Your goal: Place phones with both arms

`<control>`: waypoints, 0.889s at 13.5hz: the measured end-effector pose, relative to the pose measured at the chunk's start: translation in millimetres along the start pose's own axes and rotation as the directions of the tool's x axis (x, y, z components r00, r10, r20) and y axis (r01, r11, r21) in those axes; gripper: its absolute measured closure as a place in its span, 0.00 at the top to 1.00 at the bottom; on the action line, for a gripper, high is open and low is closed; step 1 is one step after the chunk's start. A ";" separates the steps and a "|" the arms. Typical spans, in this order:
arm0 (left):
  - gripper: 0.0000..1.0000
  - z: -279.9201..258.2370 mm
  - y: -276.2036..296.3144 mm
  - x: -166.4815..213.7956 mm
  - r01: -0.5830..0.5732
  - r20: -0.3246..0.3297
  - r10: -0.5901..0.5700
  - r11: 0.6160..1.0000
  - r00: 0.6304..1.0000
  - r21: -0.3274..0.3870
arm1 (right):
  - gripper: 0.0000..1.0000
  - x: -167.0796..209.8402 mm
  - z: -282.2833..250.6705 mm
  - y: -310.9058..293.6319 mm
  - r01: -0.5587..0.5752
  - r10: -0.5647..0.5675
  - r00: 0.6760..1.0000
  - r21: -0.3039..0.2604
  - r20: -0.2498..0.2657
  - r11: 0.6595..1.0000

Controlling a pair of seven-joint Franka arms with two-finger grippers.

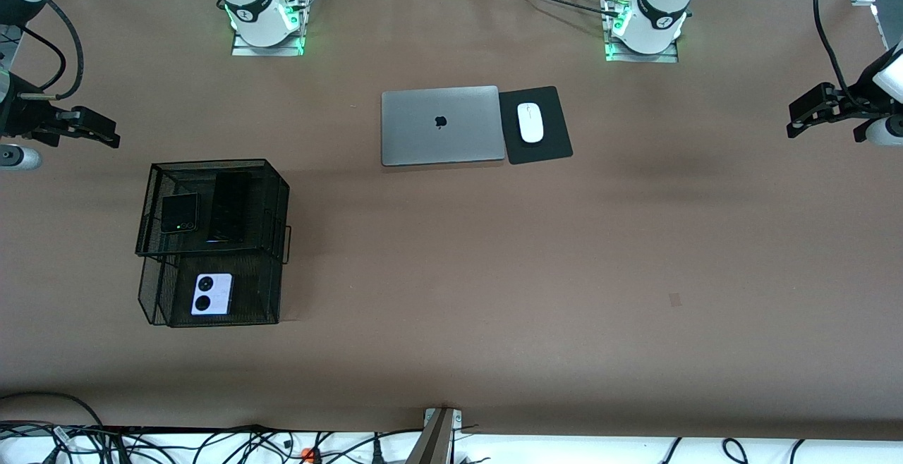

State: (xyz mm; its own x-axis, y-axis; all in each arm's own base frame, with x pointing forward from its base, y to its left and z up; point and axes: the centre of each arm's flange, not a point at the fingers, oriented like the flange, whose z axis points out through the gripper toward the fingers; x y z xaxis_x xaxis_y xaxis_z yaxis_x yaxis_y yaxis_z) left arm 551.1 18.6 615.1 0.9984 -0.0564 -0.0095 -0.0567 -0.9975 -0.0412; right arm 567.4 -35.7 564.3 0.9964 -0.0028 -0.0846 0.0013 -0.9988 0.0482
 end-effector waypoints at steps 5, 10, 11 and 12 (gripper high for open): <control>1.00 0.0 0.0 0.0 0.000 0.000 0.000 1.000 1.000 0.000 | 1.00 -4.0 -5.5 -2.5 -0.005 0.004 1.000 0.016 0.001 1.000; 1.00 0.2 0.0 -0.2 0.000 0.002 0.000 1.000 1.000 0.000 | 1.00 -3.8 -9.8 -2.6 -0.009 0.010 1.000 0.023 -0.007 1.000; 1.00 0.3 0.0 -0.3 0.000 0.003 0.000 1.000 1.000 0.000 | 1.00 -3.8 -9.8 -2.7 -0.009 0.009 1.000 0.023 -0.007 1.000; 1.00 0.3 0.0 -0.4 0.000 0.004 0.000 1.000 1.000 0.000 | 1.00 -3.8 -9.8 -2.7 -0.009 0.010 1.000 0.023 -0.007 1.000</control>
State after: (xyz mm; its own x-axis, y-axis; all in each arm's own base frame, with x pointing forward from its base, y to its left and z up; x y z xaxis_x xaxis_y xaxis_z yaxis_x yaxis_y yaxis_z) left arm 550.7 18.7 614.7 0.9983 -0.0561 -0.0133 -0.0566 -0.9976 -0.0409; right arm 564.4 -32.5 574.2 0.9970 -0.0119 -0.0769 -0.0100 -0.9996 0.0260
